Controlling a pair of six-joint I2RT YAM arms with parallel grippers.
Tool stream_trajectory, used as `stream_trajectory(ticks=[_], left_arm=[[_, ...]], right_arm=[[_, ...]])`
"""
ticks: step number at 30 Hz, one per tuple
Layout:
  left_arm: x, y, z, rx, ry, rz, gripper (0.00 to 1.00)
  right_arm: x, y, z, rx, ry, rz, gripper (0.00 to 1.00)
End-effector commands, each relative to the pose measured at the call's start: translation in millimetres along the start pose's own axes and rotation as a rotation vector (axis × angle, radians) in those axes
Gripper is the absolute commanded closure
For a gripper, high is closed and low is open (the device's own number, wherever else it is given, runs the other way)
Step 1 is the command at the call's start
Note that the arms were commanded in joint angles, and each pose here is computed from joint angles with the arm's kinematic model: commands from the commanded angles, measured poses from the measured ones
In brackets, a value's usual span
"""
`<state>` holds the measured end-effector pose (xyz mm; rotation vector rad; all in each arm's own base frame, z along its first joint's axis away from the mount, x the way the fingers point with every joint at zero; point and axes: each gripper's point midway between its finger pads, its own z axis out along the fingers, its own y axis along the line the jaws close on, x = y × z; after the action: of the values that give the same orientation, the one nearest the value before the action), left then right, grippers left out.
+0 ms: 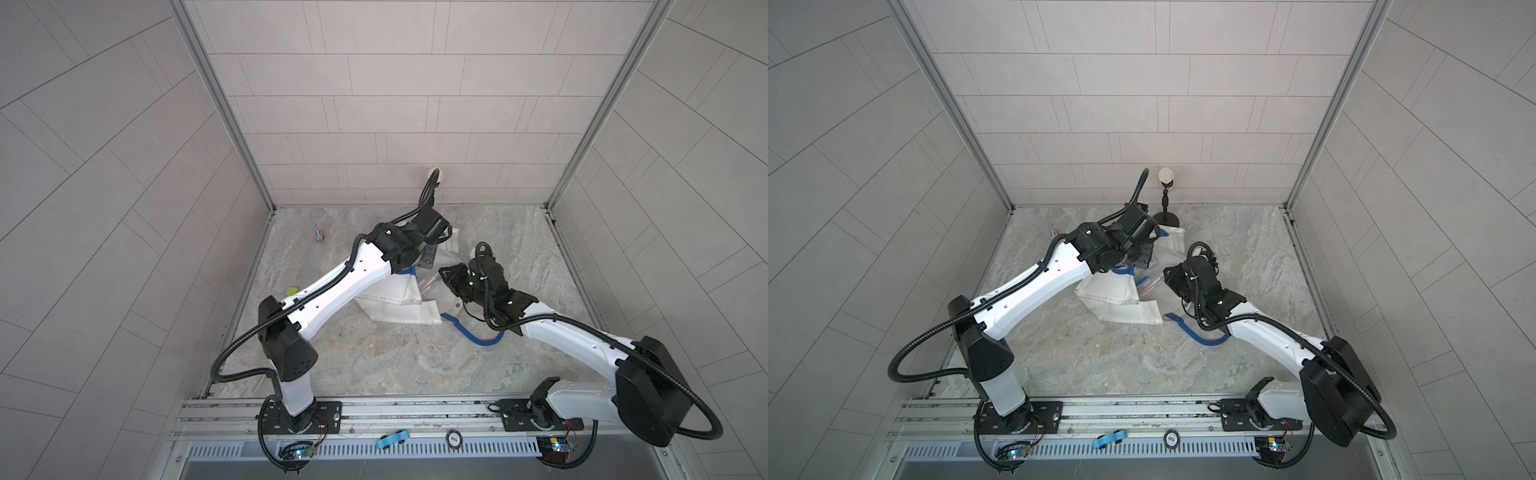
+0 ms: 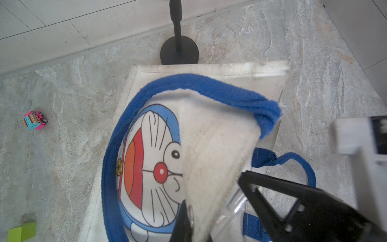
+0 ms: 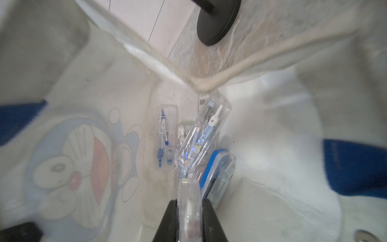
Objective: Take out the compass set from the canvas bag
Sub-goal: Pick up the compass set from the canvas bag.
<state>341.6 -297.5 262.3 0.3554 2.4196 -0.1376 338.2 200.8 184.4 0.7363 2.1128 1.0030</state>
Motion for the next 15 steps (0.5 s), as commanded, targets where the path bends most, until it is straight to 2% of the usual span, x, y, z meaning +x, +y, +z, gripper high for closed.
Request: stream_trajectory(ticks=[1,11,15], left_arm=[[-4,12,-8,-0.026,-0.03,-0.029,1.0],[-8,16,-6,-0.017,-0.037,-0.028,1.0],[-8,17,-8,-0.01,-0.036,-0.023,1.0]], right_arm=[[-19,-27,-19,0.124,-0.016,-0.069,0.87],[-99,-38,-93,0.143,-0.134,-0.096,0.86],[-132,-63,-100,0.213,-0.192,-0.047,0.85]])
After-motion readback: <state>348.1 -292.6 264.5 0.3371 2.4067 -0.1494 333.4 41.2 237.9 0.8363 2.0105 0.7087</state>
